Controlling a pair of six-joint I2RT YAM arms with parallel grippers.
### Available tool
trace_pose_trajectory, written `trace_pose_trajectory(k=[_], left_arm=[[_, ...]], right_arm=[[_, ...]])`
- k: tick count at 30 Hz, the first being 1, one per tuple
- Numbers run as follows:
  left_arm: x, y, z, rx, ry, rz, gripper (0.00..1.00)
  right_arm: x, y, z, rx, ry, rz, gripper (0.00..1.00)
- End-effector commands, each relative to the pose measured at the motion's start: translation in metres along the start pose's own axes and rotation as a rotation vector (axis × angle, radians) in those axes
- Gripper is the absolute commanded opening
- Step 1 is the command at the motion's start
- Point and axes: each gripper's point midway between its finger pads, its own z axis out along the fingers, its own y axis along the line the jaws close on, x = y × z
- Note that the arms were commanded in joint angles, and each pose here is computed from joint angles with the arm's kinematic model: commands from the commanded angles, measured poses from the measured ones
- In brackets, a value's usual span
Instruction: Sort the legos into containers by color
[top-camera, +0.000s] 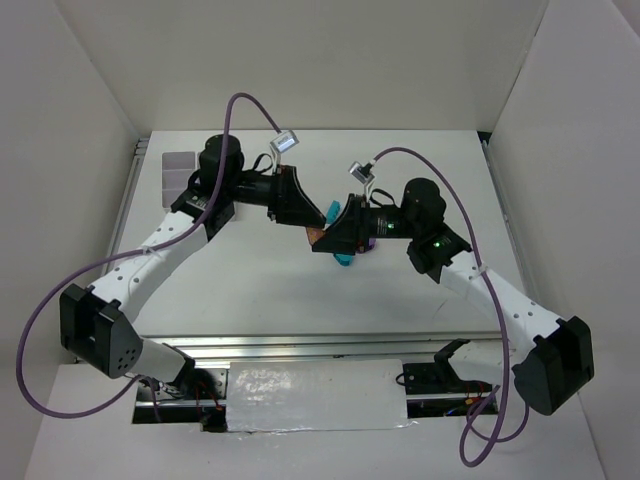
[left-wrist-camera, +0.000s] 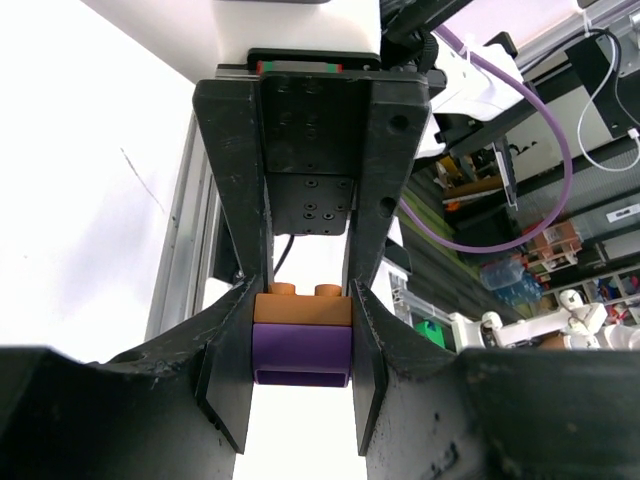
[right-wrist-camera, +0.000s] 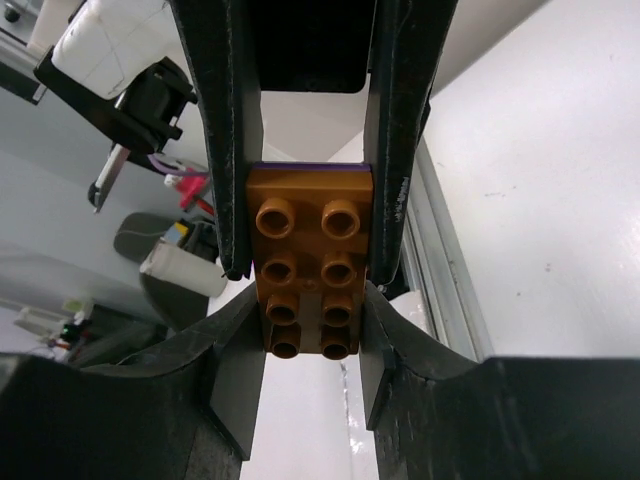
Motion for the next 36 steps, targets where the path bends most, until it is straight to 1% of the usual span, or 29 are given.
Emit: trace_pose_trajectory(k=[1,2,3,4,5,6,7,8,12,13,17,18,19,22,28,29,30,32,33,36], left_arm=[[-0.014,-0.015,-0.002,0.041,-0.016,0.089,0.00],[-0.015,-0.017,-0.003,0.044,-0.017,0.095,0.00],[-0.015,-0.018,-0.003,0.048,-0.017,0.099,0.00],[-0.016,-0.020,-0.004,0.048,-0.021,0.103,0.25],[-0.017,-0.021,-0.005,0.043,-0.029,0.104,0.51],[-0.018,-0.020,-0.006,0.035,-0.037,0.104,0.68],[-0.020,-0.023,-0.007,0.027,-0.050,0.112,0.88],[-0.022,-0.025,-0.008,0.028,-0.062,0.128,0.99],[-0.030,-0.032,-0.013,0.005,-0.115,0.154,1.00],[-0.033,-0.040,-0.015,0.010,-0.134,0.187,1.00],[-0.026,-0.044,-0.016,0.033,-0.141,0.173,0.99],[-0.025,-0.044,-0.017,0.035,-0.140,0.170,0.97],[-0.024,-0.044,-0.017,0.034,-0.141,0.166,0.92],[-0.020,-0.038,-0.016,0.023,-0.134,0.143,0.82],[-0.016,-0.041,-0.011,0.026,-0.113,0.139,0.81],[-0.016,-0.043,-0.008,0.033,-0.106,0.144,0.79],[-0.015,-0.042,-0.007,0.034,-0.102,0.143,0.71],[-0.013,-0.044,-0.002,0.042,-0.085,0.139,0.60],[-0.012,-0.043,-0.001,0.046,-0.079,0.135,0.52],[-0.009,-0.042,0.004,0.055,-0.063,0.129,0.50]], right_arm=[[-0.003,0.010,-0.001,-0.026,-0.016,-0.056,0.04],[-0.003,0.008,-0.001,-0.020,-0.021,-0.054,0.00],[-0.005,0.010,-0.001,-0.027,-0.027,-0.060,0.00],[-0.003,0.009,-0.001,-0.028,-0.026,-0.057,0.00],[-0.003,0.010,-0.001,-0.031,-0.027,-0.056,0.00],[-0.005,0.010,-0.001,-0.034,-0.034,-0.063,0.00],[-0.004,0.010,-0.001,-0.036,-0.034,-0.061,0.00],[-0.005,0.011,-0.001,-0.039,-0.037,-0.064,0.00],[-0.010,0.015,-0.004,-0.030,-0.071,-0.087,0.00],[-0.011,0.015,-0.005,-0.024,-0.079,-0.097,0.00],[-0.019,0.024,-0.009,-0.026,-0.117,-0.134,0.00],[-0.020,0.025,-0.009,-0.026,-0.118,-0.132,0.00],[-0.020,0.028,-0.008,-0.034,-0.116,-0.135,0.00],[-0.024,0.030,-0.009,-0.036,-0.133,-0.149,0.00],[-0.028,0.031,-0.008,-0.040,-0.139,-0.153,0.00],[-0.029,0.033,-0.008,-0.043,-0.143,-0.156,0.00],[-0.031,0.033,-0.008,-0.042,-0.149,-0.158,0.00],[-0.032,0.033,-0.008,-0.037,-0.155,-0.162,0.00],[-0.033,0.035,-0.008,-0.039,-0.153,-0.164,0.00],[-0.032,0.032,-0.007,-0.033,-0.145,-0.158,0.00]])
